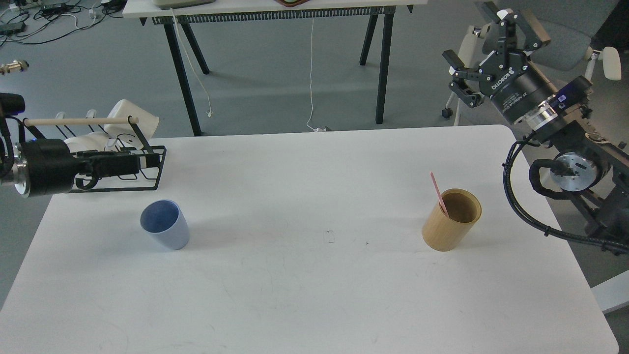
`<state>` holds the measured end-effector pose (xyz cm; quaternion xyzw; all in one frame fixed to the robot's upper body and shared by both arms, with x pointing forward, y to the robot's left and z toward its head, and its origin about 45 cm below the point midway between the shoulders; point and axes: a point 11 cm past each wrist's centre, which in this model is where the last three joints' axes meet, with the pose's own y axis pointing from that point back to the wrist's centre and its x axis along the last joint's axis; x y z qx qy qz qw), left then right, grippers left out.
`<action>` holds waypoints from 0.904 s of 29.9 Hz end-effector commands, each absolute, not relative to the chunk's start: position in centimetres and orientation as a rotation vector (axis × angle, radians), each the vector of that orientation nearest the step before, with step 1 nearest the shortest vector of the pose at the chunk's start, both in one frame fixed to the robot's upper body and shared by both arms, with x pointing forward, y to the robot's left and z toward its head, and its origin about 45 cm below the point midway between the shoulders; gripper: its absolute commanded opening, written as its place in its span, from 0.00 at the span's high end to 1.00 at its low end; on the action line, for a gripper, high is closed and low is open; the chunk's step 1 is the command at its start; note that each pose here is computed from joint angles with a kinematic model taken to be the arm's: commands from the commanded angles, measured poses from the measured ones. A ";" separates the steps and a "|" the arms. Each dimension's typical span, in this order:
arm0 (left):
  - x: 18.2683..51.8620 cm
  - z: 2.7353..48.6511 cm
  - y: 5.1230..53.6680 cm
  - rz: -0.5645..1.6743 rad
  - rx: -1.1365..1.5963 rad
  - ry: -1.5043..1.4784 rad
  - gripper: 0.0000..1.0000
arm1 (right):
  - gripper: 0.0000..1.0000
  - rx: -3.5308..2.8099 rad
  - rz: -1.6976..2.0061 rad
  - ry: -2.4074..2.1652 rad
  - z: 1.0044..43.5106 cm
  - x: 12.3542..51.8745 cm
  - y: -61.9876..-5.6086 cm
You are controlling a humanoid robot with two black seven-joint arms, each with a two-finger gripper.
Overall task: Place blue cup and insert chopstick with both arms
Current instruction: 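Lower the left gripper to the blue cup and grasp it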
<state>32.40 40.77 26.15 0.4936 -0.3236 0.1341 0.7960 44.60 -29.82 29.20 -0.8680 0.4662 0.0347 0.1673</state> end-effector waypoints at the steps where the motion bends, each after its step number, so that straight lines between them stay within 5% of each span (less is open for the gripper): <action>1: 32.2 24.7 43.2 0.221 1.210 -0.719 0.00 | 0.01 -2.470 0.106 1.337 28.8 44.5 -30.0; 27: 33.3 16.7 42.3 0.231 1.205 -0.567 0.12 | 0.00 -2.446 0.120 1.375 28.2 43.9 -31.4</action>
